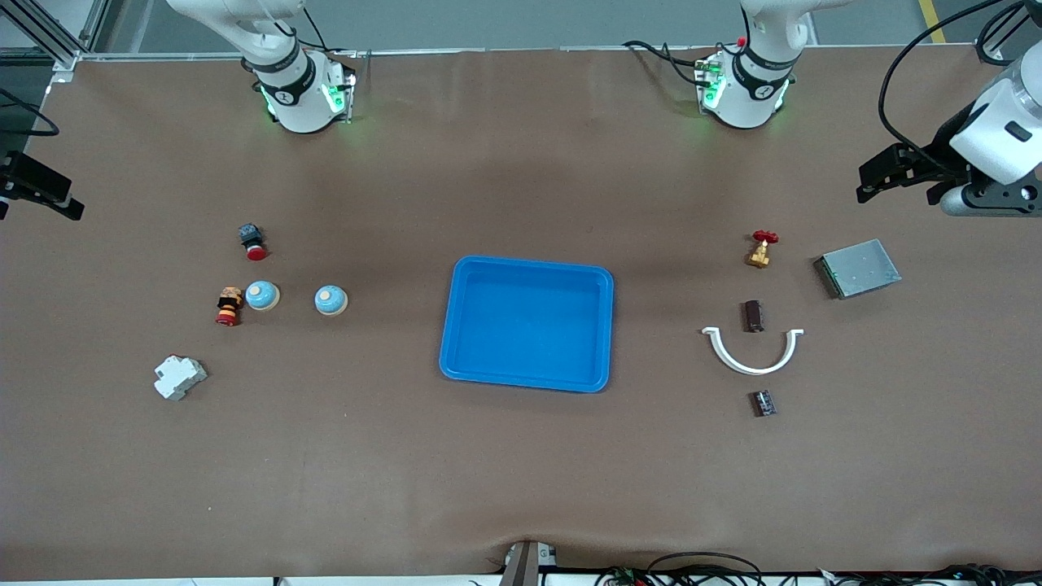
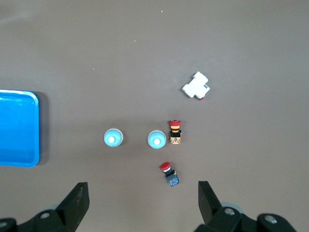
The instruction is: Place electrolytic capacitor and blue bell in tray
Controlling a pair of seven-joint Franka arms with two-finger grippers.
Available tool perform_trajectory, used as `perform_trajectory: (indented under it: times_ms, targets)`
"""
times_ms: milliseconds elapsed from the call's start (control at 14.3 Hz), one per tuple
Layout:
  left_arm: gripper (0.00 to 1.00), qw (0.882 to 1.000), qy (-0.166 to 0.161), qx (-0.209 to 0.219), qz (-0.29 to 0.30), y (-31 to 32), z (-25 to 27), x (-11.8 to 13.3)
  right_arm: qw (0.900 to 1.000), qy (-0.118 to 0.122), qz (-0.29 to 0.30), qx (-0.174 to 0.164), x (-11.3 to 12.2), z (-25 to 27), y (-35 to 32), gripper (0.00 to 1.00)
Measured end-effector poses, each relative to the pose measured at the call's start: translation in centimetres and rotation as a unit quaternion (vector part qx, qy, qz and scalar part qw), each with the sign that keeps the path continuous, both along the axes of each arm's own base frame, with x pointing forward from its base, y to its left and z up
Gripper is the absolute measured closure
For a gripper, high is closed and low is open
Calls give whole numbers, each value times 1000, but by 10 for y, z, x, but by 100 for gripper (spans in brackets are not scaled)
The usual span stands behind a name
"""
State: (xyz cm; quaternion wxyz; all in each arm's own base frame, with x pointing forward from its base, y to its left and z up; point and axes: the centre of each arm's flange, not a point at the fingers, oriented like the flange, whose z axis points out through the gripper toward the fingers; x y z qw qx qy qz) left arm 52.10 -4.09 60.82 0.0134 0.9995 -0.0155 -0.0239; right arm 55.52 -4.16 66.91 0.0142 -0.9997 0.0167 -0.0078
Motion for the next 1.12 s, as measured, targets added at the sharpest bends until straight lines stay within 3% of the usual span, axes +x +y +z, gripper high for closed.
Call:
perform_trajectory:
  times_ms: [770, 1120]
  targets:
    - [0, 1000, -3, 0, 2, 3, 3, 1, 1000, 1, 0, 0, 0, -1, 0, 0]
    - [0, 1000, 11, -4, 0, 1, -15, 11, 1000, 4, 2, 1, 0, -4, 2, 0]
